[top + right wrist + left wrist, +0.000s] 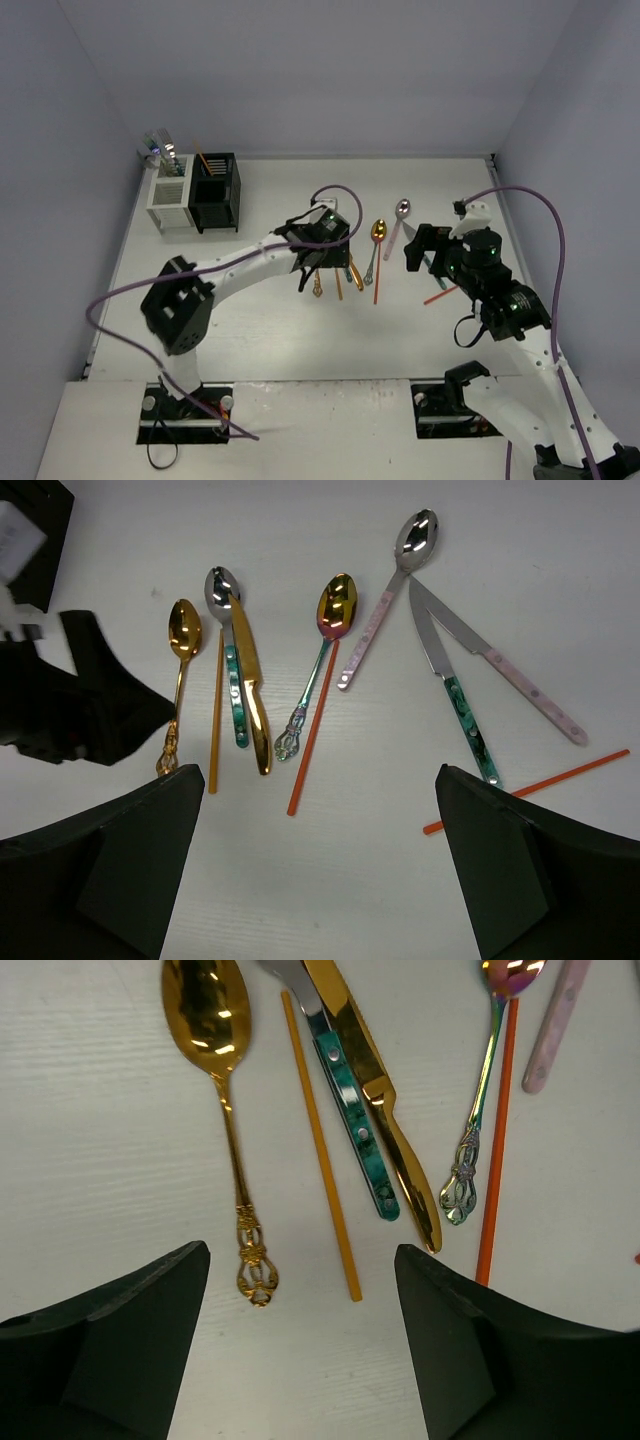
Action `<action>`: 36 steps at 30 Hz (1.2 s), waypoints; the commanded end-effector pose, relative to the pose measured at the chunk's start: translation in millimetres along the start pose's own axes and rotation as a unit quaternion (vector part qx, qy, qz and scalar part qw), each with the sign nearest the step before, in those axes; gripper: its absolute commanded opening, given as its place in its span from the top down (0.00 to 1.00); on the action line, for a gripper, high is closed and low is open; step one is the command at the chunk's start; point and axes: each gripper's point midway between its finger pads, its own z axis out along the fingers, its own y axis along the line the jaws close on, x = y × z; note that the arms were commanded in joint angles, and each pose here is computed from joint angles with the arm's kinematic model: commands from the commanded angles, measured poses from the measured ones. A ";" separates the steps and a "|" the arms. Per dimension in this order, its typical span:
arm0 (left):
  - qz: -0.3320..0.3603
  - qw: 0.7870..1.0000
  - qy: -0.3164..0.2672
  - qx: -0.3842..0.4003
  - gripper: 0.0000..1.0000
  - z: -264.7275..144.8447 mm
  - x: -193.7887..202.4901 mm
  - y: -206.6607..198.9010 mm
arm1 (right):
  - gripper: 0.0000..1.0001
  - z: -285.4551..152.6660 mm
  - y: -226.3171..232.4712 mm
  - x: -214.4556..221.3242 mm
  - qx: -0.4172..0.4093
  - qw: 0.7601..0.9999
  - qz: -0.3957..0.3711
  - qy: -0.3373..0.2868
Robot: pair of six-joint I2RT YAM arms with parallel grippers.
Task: Sort the eating utensils into containers
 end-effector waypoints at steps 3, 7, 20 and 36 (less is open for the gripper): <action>-0.040 0.998 0.040 -0.006 0.41 18.3 8.3 -23.1 | 0.00 -16.3 6.9 -26.6 -0.017 0.999 -0.002 -0.044; -0.042 0.997 0.072 -0.005 0.57 35.2 23.8 -28.5 | 0.00 -19.5 8.9 -28.6 -0.021 0.999 -0.002 -0.049; -0.042 0.991 0.113 -0.050 0.66 72.5 40.6 -13.4 | 0.00 -23.3 12.9 -28.0 -0.030 0.998 -0.004 -0.050; -0.039 0.981 0.159 -0.105 0.84 106.7 45.0 20.8 | 0.00 -20.7 13.5 -25.5 -0.030 0.999 -0.005 -0.044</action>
